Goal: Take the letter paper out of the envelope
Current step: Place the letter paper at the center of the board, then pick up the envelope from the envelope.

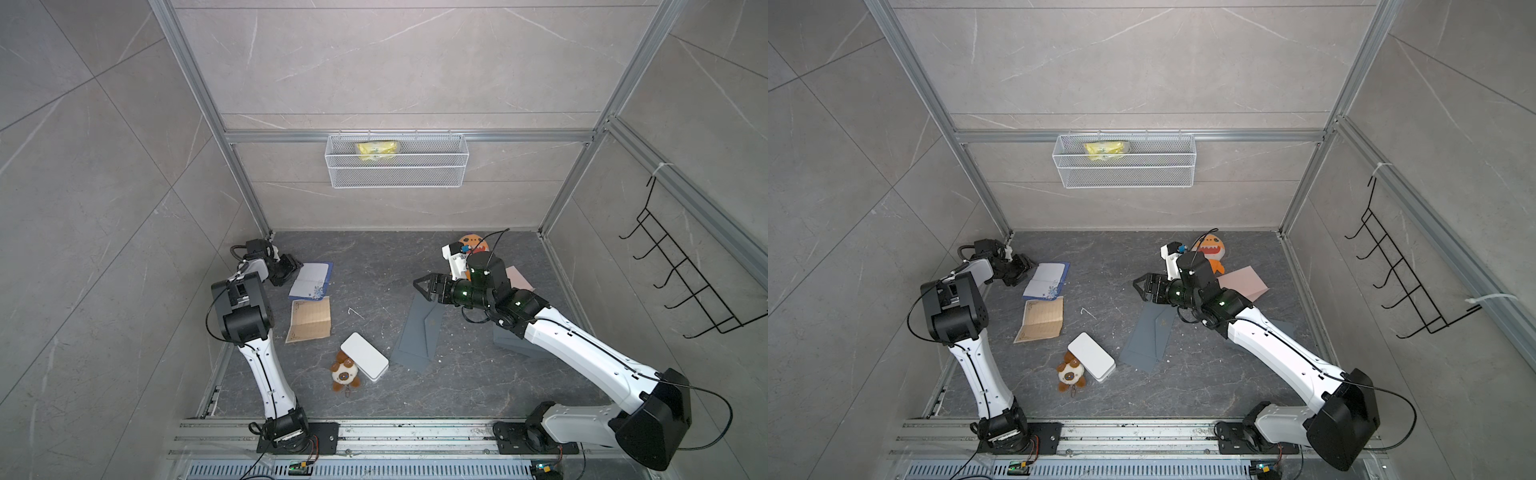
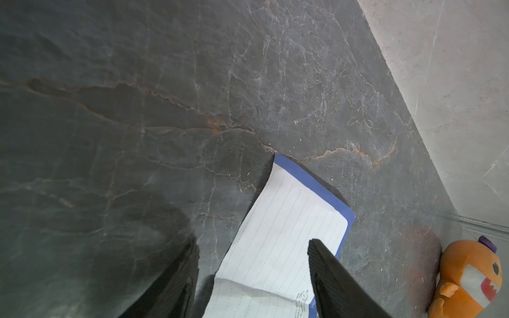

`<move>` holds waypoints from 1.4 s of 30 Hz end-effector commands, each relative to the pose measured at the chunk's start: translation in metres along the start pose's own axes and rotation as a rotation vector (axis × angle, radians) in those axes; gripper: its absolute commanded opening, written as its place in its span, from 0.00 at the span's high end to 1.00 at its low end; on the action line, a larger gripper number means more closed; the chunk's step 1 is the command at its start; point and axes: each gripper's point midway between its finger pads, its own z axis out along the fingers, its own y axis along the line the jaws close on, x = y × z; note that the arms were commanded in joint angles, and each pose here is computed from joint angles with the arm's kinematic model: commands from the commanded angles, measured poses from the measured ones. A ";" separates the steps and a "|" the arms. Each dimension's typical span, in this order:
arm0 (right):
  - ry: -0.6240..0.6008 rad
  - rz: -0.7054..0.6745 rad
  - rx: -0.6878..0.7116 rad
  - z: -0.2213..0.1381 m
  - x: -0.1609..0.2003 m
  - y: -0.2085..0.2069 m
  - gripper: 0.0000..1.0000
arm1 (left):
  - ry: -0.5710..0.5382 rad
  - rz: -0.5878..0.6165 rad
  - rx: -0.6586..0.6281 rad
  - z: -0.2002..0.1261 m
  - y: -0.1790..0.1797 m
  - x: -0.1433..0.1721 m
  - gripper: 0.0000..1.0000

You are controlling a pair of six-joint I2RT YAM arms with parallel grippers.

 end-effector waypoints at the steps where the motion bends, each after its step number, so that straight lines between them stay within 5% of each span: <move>1: 0.000 -0.010 0.104 -0.006 0.005 -0.021 0.24 | -0.094 0.031 0.035 -0.042 -0.031 -0.023 0.33; 14: 0.123 -0.101 0.491 -0.016 0.019 -0.085 0.25 | -0.020 0.061 0.148 -0.086 -0.127 0.036 0.33; 25: 0.345 -0.334 0.731 0.012 0.067 -0.090 0.27 | 0.214 0.110 0.339 -0.100 -0.242 0.170 0.39; 30: 0.429 -0.323 0.892 0.028 0.086 -0.098 0.26 | 0.284 0.053 0.358 -0.117 -0.243 0.220 0.46; 42: 0.501 -0.279 1.088 0.058 0.136 -0.121 0.30 | 0.320 -0.052 0.367 -0.165 -0.204 0.296 0.46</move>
